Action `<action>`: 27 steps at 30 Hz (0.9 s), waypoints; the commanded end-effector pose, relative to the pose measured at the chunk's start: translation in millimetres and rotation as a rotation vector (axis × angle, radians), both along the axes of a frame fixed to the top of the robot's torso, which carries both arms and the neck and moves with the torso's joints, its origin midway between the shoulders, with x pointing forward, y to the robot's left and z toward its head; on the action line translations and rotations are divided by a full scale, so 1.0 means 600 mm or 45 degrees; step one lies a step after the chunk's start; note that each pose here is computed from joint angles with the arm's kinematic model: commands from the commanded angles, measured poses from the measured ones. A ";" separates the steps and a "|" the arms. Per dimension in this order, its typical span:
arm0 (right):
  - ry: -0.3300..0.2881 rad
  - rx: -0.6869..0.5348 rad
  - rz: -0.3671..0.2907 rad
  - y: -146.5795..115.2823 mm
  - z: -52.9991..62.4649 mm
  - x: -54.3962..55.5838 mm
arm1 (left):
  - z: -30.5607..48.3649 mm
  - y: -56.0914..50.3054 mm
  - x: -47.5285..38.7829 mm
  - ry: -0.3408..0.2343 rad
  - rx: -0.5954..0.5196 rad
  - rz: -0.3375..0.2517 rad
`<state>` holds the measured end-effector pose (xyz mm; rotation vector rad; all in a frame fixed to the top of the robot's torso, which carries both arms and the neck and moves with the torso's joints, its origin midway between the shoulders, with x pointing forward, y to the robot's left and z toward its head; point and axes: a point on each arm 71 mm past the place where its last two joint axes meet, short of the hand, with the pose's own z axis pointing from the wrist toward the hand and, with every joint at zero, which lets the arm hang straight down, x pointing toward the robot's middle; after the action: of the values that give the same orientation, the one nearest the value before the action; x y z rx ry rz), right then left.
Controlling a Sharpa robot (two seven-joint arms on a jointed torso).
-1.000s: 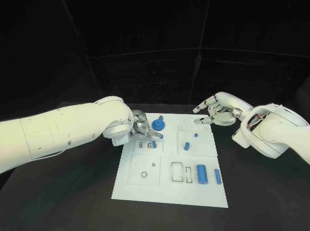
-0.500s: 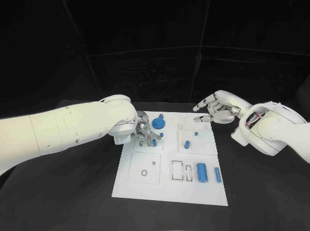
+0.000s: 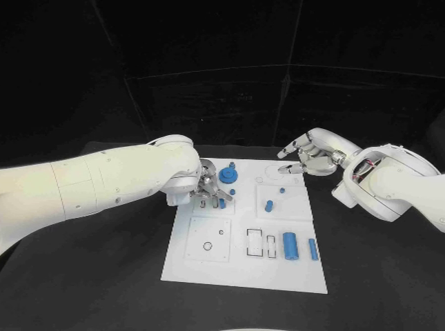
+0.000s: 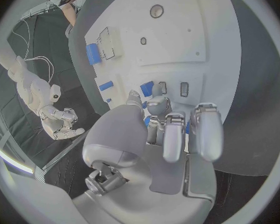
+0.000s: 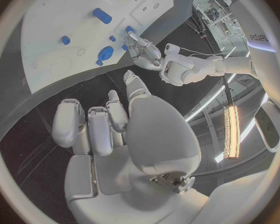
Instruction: Assemble the parts on the task board
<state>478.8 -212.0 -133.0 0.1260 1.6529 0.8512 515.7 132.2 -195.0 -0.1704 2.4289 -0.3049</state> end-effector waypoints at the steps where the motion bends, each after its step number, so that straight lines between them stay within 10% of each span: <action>1: 0.002 -0.008 0.004 0.001 0.001 0.001 | 0.001 -0.002 0.001 0.006 0.039 -0.025; 27: 0.013 -0.014 0.008 0.007 -0.001 0.004 | 0.000 -0.014 0.004 0.007 0.049 -0.043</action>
<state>480.9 -208.5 -134.4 0.1263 1.6649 0.8460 518.2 124.0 -195.6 -0.1289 2.4389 -0.2893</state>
